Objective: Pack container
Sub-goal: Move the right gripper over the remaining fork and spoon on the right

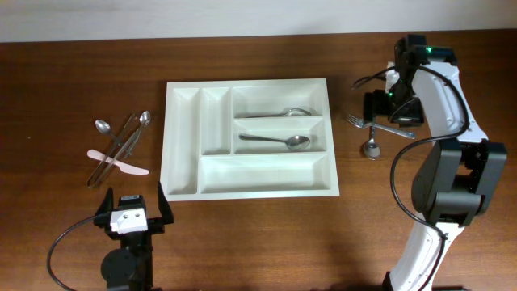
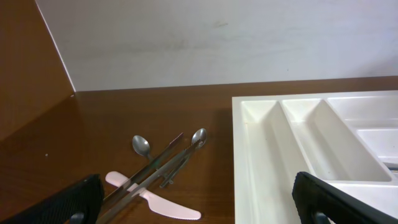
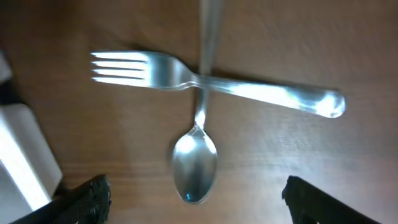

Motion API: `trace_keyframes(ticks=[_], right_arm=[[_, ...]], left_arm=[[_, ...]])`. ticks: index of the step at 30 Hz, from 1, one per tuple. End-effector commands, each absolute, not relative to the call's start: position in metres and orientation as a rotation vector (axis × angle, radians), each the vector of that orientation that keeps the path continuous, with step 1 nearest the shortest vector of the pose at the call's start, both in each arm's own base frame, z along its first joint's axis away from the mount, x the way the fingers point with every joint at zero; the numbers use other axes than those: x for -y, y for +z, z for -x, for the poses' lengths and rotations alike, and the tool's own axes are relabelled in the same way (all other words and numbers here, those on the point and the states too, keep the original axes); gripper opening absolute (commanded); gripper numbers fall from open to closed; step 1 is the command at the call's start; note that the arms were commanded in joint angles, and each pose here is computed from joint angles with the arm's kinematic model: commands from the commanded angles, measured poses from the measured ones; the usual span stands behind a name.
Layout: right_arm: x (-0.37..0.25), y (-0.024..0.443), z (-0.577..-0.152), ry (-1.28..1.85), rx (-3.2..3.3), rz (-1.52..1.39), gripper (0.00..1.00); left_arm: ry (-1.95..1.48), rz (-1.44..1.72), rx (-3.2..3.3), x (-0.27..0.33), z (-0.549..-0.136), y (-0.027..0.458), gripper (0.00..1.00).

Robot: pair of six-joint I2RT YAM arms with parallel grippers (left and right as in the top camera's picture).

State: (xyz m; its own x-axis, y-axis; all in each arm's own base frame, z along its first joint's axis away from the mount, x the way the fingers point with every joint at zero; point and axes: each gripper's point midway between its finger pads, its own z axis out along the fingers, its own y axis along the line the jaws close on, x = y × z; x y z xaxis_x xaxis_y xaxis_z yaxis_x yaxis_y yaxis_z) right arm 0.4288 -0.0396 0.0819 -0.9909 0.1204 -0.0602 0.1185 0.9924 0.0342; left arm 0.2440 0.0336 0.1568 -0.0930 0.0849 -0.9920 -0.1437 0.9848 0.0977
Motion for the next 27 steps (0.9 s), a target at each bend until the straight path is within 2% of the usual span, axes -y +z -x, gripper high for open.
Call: trace_keyframes(ticks=[1,4,9,10,12,14,18,27], right_arm=[[0.039,0.084,-0.437,0.100,-3.034,-0.102,0.90],[0.057,0.082,-0.444,0.032,-2.995,-0.313,0.88],[0.095,0.073,-0.419,-0.177,-2.774,-1.270,0.73],[0.094,0.072,-0.416,-0.174,-2.723,-1.395,0.70],[0.090,0.067,-0.416,-0.154,-2.622,-1.571,0.72],[0.088,0.064,-0.418,-0.141,-2.519,-1.707,0.83],[0.076,0.061,-0.431,-0.048,-2.362,-1.875,0.91],[0.045,0.045,-0.446,0.054,-2.148,-2.093,0.91]], left_arm=[[0.193,0.033,-1.652,-0.033,-0.244,0.157,0.99],[0.193,0.033,-1.652,-0.033,-0.244,0.157,0.99],[0.193,0.033,-1.652,-0.033,-0.244,0.157,0.99],[0.193,0.033,-1.652,-0.033,-0.244,0.157,0.99],[0.193,0.033,-1.652,-0.033,-0.244,0.157,0.99],[0.193,0.033,-1.652,-0.033,-0.244,0.157,0.99],[0.193,0.033,-1.652,-0.033,-0.244,0.157,0.99],[0.193,0.033,-1.652,-0.033,-0.244,0.157,0.99]])
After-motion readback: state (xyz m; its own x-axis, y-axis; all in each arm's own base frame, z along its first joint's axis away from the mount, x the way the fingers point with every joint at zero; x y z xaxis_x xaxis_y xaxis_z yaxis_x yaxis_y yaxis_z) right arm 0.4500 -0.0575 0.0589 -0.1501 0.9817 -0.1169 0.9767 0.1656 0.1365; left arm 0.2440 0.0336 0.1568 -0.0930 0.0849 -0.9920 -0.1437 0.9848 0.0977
